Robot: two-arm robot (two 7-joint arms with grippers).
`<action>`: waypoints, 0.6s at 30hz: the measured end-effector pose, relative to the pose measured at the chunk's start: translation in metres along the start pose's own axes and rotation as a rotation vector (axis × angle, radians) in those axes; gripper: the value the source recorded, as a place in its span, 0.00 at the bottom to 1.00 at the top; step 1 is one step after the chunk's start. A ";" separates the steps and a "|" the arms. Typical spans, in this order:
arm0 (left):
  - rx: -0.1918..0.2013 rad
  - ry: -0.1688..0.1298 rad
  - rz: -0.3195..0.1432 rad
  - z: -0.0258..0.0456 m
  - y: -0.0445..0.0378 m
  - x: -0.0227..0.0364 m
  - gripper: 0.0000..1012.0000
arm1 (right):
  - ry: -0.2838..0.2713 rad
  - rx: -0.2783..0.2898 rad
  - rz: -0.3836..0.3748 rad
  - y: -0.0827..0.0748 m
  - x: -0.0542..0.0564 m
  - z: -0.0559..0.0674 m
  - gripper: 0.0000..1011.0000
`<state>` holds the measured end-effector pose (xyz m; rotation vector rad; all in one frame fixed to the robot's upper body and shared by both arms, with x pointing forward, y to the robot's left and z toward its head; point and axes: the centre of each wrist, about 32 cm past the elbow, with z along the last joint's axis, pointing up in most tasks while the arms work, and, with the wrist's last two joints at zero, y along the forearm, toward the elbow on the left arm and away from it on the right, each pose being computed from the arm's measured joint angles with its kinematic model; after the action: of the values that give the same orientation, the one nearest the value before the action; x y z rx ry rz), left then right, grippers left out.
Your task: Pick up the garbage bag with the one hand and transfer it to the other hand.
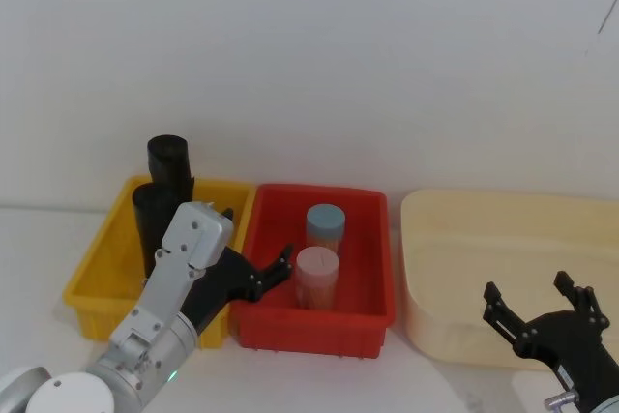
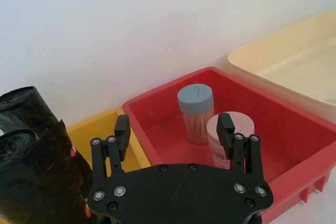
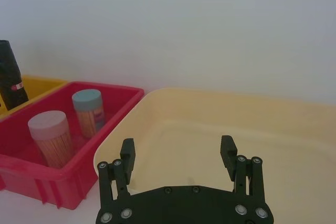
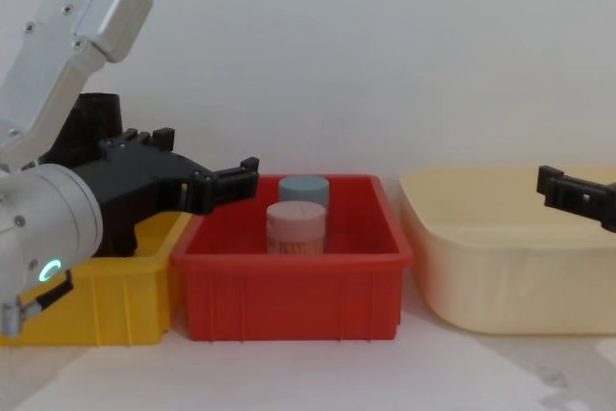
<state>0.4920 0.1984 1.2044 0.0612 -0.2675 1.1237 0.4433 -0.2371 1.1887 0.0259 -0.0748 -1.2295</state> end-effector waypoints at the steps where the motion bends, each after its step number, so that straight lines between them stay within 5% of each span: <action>1: 0.000 0.000 0.000 0.0000 0.0000 0.0000 0.99 | 0.000 0.000 0.000 0.000 0.000 0.000 0.99; 18: 0.000 0.000 0.000 0.0000 0.0000 0.0000 0.99 | 0.000 0.000 0.000 0.000 0.000 0.000 0.99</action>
<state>0.4920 0.1984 1.2044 0.0611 -0.2675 1.1237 0.4433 -0.2371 1.1887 0.0260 -0.0748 -1.2295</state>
